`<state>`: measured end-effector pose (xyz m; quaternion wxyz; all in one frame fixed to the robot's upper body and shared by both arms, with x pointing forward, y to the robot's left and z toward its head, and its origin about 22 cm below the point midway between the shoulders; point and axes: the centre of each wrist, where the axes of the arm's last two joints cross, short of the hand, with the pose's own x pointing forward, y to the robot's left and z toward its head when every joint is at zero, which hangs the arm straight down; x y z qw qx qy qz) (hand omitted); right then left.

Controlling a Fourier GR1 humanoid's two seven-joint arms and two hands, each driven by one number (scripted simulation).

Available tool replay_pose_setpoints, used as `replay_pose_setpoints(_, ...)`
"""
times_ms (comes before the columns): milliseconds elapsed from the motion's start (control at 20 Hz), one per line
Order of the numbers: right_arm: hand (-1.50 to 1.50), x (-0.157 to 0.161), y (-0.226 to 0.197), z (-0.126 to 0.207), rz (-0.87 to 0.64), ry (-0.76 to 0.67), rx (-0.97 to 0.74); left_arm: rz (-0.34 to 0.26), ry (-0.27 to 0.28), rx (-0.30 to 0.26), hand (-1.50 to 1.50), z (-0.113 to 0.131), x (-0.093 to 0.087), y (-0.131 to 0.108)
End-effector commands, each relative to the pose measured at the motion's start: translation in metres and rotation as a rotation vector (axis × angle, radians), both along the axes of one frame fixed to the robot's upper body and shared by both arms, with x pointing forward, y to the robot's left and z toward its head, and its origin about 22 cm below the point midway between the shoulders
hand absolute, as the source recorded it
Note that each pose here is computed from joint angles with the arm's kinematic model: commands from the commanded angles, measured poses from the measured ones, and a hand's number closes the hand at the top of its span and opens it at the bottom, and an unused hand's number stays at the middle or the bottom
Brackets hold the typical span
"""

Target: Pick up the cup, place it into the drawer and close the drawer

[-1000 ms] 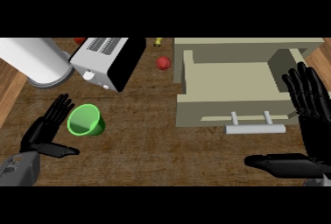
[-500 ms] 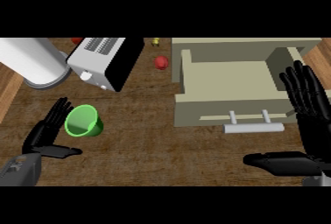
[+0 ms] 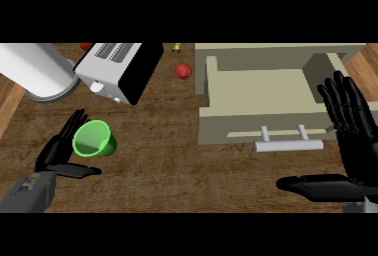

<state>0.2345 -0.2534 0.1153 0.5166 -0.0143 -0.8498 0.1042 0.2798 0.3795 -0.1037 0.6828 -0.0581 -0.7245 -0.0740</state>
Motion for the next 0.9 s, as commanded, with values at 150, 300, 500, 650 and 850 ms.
replay_pose_setpoints(150, -1.5, -0.002, 0.005, -0.002, 0.015, 0.008, -0.01, -0.085, -0.088, -0.117, -1.5, -0.012, -0.006, -0.011)
replay_pose_setpoints(300, -1.5, 0.004, -0.009, 0.002, 0.025, 0.001, -0.01, -0.094, -0.073, -0.143, -1.5, -0.019, -0.013, -0.015)
replay_pose_setpoints(500, -1.5, 0.011, -0.006, -0.001, 0.011, 0.022, 0.011, -0.12, -0.088, -0.204, -1.5, 0.005, 0.019, -0.017)
replay_pose_setpoints(650, -1.5, 0.01, 0.005, 0.0, 0.016, -0.001, 0.009, -0.159, -0.081, -0.238, -1.5, -0.002, 0.018, -0.032)
replay_pose_setpoints(850, -1.5, 0.003, -0.014, -0.005, 0.022, 0.022, -0.006, -0.188, -0.081, -0.313, -1.5, -0.004, 0.014, -0.028)
